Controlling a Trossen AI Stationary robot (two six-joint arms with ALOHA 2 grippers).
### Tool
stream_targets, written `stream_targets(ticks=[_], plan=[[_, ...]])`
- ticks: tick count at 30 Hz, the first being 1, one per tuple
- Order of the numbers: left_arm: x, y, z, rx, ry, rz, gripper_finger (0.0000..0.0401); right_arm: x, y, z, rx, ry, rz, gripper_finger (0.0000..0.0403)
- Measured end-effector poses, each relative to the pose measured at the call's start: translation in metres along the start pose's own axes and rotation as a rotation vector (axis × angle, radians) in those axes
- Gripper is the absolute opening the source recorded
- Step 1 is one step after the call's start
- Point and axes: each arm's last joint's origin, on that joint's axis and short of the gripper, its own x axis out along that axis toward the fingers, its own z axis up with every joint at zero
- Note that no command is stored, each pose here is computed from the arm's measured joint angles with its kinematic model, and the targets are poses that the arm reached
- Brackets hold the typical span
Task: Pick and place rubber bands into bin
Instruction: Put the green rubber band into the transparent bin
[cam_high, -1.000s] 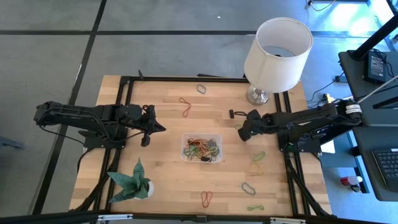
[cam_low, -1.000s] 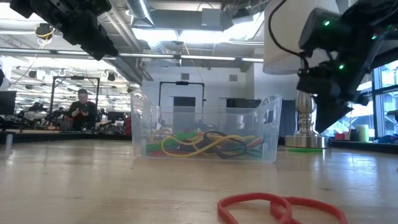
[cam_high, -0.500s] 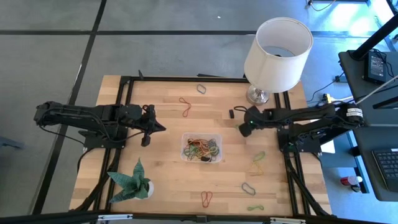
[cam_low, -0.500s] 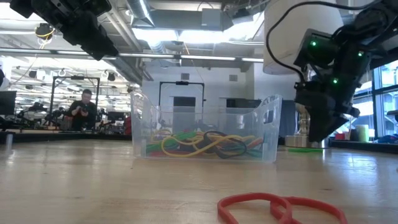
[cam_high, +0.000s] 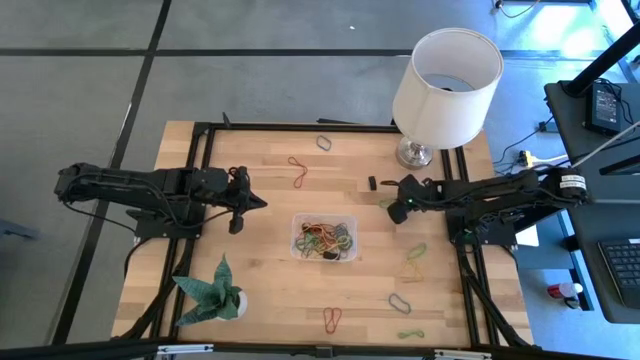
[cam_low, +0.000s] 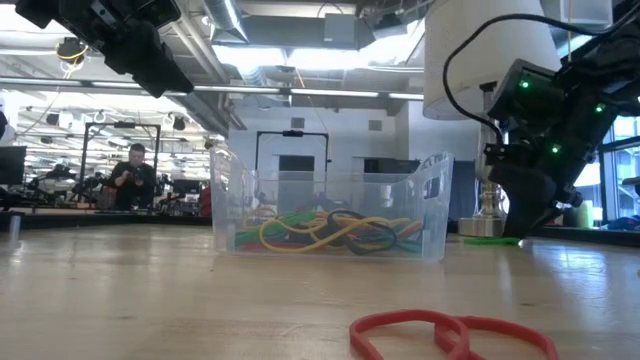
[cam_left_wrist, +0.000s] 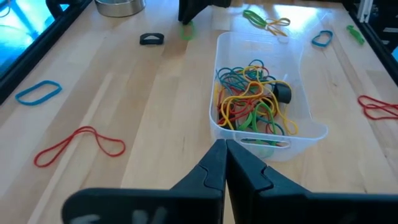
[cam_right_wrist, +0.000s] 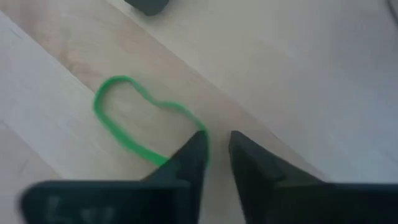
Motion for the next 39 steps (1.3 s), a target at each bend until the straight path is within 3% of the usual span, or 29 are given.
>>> stream_targets(ticks=[3, 5, 11, 15, 22, 26, 30, 35, 39], plan=[[0.0, 0.0, 0.0, 0.0, 0.0, 0.0, 0.0001, 0.0, 0.0, -0.002, -0.015, -0.002, -0.003, 0.0029], [0.0, 0.0, 0.0, 0.0, 0.0, 0.0, 0.0002, -0.001, 0.003, -0.001, -0.019, -0.002, 0.001, 0.001], [0.0, 0.0, 0.0, -0.039, 0.003, -0.003, 0.0004, -0.024, 0.025, 0.013, -0.034, 0.069, 0.068, 0.0003], [0.0, 0.0, 0.0, -0.042, 0.005, -0.004, 0.0002, -0.057, 0.041, 0.024, -0.051, 0.057, -0.039, 0.0002], [0.0, 0.0, -0.001, -0.011, 0.008, -0.003, 0.0001, -0.124, 0.093, 0.046, 0.02, -0.179, 0.056, 0.0001], [0.0, 0.0, -0.001, 0.053, 0.007, -0.004, 0.0004, -0.142, 0.131, 0.056, 0.006, -0.269, 0.084, 0.0], [0.0, 0.0, -0.001, 0.062, 0.007, -0.004, 0.0005, -0.139, 0.181, 0.071, -0.038, -0.275, 0.084, 0.0], [0.0, 0.0, -0.001, 0.062, 0.007, -0.004, 0.0001, -0.111, 0.242, 0.083, -0.111, -0.244, 0.062, 0.0], [0.0, 0.0, -0.001, 0.062, 0.008, -0.004, 0.0004, -0.083, 0.276, 0.081, -0.147, -0.193, 0.051, 0.0]])
